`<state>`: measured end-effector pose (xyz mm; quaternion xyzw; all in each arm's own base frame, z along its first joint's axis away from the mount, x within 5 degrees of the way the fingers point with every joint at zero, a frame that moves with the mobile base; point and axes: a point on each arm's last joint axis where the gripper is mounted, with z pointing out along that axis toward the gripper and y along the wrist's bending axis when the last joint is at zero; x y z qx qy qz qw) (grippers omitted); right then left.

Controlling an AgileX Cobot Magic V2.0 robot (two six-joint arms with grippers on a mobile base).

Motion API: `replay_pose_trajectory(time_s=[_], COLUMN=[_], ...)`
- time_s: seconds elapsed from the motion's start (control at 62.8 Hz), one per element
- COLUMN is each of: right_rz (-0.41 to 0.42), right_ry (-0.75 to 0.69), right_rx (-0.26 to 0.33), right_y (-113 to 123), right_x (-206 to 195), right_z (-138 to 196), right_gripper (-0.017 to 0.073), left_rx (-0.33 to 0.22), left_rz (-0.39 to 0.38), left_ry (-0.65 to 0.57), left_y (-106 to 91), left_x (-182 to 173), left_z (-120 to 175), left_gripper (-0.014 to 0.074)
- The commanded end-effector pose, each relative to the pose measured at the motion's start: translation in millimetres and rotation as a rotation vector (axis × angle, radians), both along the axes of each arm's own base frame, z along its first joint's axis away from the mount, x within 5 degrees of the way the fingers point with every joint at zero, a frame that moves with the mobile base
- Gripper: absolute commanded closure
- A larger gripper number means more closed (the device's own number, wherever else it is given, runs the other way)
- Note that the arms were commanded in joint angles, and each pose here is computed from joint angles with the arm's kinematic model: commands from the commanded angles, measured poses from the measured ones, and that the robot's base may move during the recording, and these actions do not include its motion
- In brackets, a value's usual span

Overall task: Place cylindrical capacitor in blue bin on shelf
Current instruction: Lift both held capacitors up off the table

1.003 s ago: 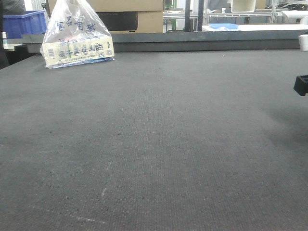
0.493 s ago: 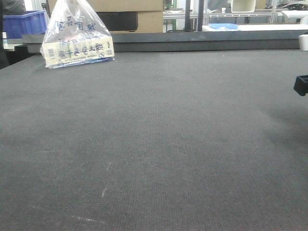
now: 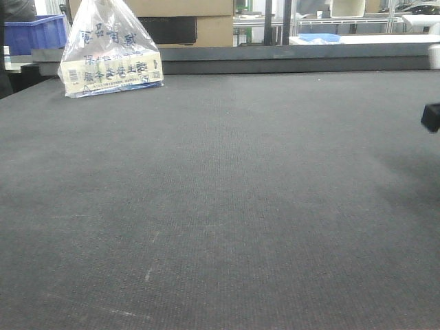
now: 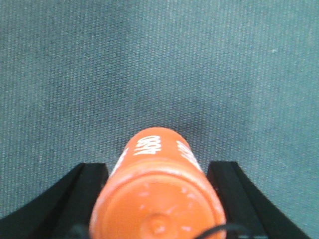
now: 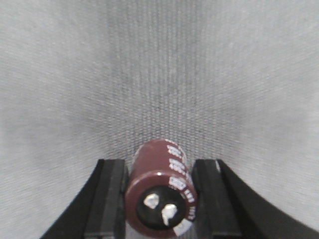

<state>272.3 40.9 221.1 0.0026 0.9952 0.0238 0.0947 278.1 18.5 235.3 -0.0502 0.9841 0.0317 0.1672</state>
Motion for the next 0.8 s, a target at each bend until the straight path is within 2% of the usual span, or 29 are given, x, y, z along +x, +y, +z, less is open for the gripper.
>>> replay_pose_trajectory(time_s=[0.0,0.302,0.589,0.78], right_rz=[0.007,0.026,0.051,0.067], right_ry=[-0.092,-0.415,-0.707,-0.846], right_rx=[0.001,0.003,0.004,0.001], right_y=[-1,-7,-13,-17], right_x=[-3,-27,-59,-83], right_z=[20,72,80,84], right_gripper=[0.0721,0.0721,0.0721,0.0721], left_rx=[-0.023,-0.056,-0.044,-0.034], left_rz=[0.019,0.015,-0.002,-0.013], left_ry=[-0.093,-0.485,-0.833,-1.042], left_y=[-1.3,-6.7,-9.8,-11.7], left_x=[-4,-42,-101,-140], left_z=[20,71,83,86], left_gripper=[0.0705,0.0705,0.0705,0.0705])
